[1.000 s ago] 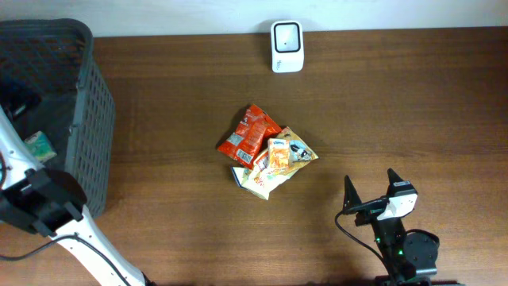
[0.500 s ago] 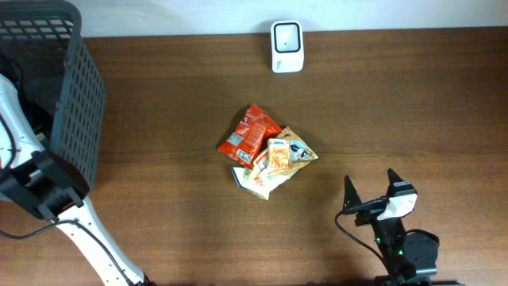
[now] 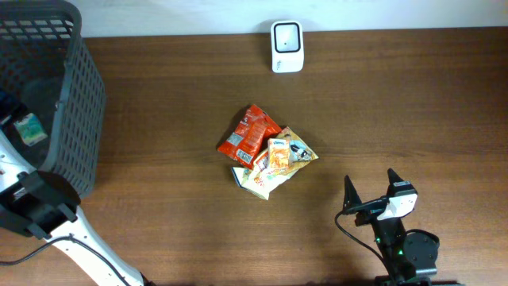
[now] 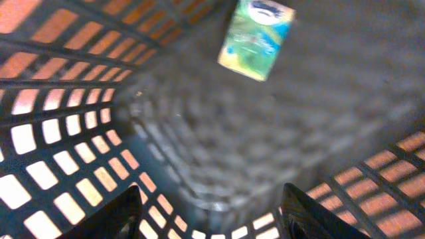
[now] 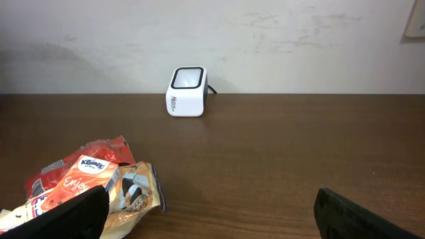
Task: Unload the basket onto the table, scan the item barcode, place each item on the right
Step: 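Reach into the basket and grasp the green-white tissue pack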
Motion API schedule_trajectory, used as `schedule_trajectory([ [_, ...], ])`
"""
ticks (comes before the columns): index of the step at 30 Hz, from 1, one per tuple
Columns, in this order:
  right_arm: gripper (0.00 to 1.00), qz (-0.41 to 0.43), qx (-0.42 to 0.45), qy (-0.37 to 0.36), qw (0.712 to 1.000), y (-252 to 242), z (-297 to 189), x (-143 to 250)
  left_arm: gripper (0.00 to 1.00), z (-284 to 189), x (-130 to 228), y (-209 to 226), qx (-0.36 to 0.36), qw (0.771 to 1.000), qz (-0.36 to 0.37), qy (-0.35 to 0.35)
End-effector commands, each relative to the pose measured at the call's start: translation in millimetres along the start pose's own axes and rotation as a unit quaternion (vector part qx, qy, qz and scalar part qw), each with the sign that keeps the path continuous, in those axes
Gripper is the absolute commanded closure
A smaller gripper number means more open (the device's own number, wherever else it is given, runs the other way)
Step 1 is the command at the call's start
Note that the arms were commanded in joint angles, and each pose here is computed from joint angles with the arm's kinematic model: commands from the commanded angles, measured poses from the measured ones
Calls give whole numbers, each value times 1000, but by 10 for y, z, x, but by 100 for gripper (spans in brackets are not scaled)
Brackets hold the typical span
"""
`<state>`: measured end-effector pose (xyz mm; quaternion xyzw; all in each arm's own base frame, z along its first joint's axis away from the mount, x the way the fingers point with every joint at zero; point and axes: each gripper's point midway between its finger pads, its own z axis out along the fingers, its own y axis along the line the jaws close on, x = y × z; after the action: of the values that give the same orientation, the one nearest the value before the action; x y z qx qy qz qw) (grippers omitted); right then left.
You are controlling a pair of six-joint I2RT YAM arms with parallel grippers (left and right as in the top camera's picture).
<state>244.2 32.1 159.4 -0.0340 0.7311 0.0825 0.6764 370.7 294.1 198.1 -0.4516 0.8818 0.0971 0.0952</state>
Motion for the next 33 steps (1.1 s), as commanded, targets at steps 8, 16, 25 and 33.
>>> schedule_trajectory([
  [8,2,-3,-4,3,1000,17,4,31,100,-655,946,248,36,997,40,52],
  [16,2,-3,-4,3,1000,18,4,31,100,-343,1509,420,-7,989,28,146],
  [25,2,-3,-4,3,1000,18,4,31,100,-1714,1919,998,18,993,-59,-99],
  [33,2,-3,-4,3,1000,18,4,31,100,-1784,1169,788,57,971,-92,-215],
])
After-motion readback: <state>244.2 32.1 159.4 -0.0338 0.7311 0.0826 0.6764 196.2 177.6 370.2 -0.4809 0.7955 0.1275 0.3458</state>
